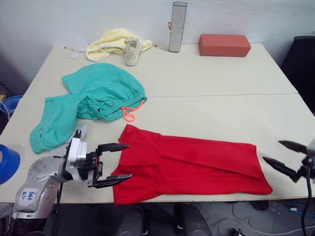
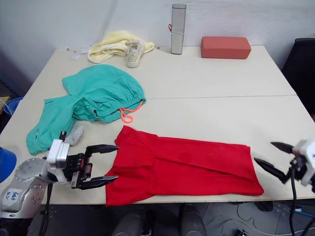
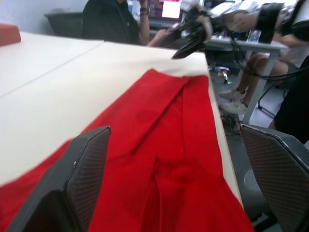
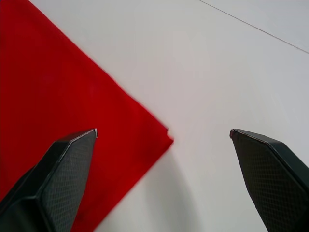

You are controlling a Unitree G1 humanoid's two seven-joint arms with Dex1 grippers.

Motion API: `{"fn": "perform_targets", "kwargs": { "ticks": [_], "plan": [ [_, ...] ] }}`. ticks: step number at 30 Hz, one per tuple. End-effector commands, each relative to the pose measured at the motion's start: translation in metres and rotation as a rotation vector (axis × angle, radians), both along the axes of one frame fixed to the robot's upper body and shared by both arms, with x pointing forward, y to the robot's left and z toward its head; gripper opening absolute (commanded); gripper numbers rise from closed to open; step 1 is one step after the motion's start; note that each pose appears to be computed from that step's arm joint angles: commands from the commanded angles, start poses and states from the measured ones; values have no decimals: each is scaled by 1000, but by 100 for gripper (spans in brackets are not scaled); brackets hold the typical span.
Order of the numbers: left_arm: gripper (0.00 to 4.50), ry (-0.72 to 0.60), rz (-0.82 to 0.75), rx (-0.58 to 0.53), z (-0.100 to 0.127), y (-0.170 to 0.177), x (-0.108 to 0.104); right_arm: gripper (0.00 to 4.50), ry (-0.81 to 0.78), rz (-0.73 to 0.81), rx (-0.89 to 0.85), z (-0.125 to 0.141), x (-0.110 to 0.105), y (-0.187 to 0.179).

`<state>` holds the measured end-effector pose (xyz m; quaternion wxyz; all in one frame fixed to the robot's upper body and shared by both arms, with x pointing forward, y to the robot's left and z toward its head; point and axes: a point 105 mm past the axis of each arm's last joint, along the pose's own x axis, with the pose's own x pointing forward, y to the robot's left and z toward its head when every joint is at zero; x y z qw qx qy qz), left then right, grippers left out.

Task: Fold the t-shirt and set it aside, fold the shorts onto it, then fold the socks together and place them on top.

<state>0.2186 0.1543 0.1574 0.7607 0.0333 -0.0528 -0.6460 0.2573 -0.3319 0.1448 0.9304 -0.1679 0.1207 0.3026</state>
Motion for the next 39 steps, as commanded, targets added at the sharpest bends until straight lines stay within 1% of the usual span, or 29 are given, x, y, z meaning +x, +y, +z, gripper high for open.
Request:
{"fn": "perform_targets", "kwargs": {
  "ticks": [1, 2, 3, 6, 11, 15, 21, 22, 26, 29, 32, 34, 35, 39],
  "plan": [
    [449, -14, -19, -37, 7, -9, -4, 450, 128, 27, -29, -6, 10, 6],
    [449, -29, -16, -43, 8, -10, -3, 450, 152, 34, -41, -7, 14, 7],
    [449, -11, -11, -48, 7, -12, -3, 450, 184, 24, -52, -9, 19, 7],
    [449, -17, -34, -18, 3, -18, -4, 450, 296, 38, -89, -20, 26, 8],
    [449, -35, -46, -19, 5, -23, -1, 450, 351, 33, -116, -23, 37, 10],
    [449, -37, -47, -16, 6, -24, 1, 450, 389, 17, -99, -26, 39, 8],
    [449, -48, -49, -5, 6, -28, 4, 450, 448, 55, -127, -32, 33, 8],
    [450, -51, -47, -4, 6, -28, 5, 412, 459, 59, -125, -32, 33, 9],
    [450, -61, -39, -1, 8, -27, 9, 295, 483, 82, -137, -31, 30, 9],
    [450, -70, -33, -1, 9, -27, 12, 186, 492, 107, -146, -30, 28, 11],
    [450, -75, -26, 1, 10, -25, 15, 79, 450, 155, -169, -23, 33, 18],
    [450, -74, -22, 2, 9, -24, 16, 14, 393, 151, -189, -16, 43, 22],
    [450, -75, -18, 2, 8, -24, 17, 6, 365, 150, -200, -12, 49, 24],
    [450, -76, -7, -4, 3, -26, 21, 6, 250, 145, -293, 4, 75, 30]
  ]
}}
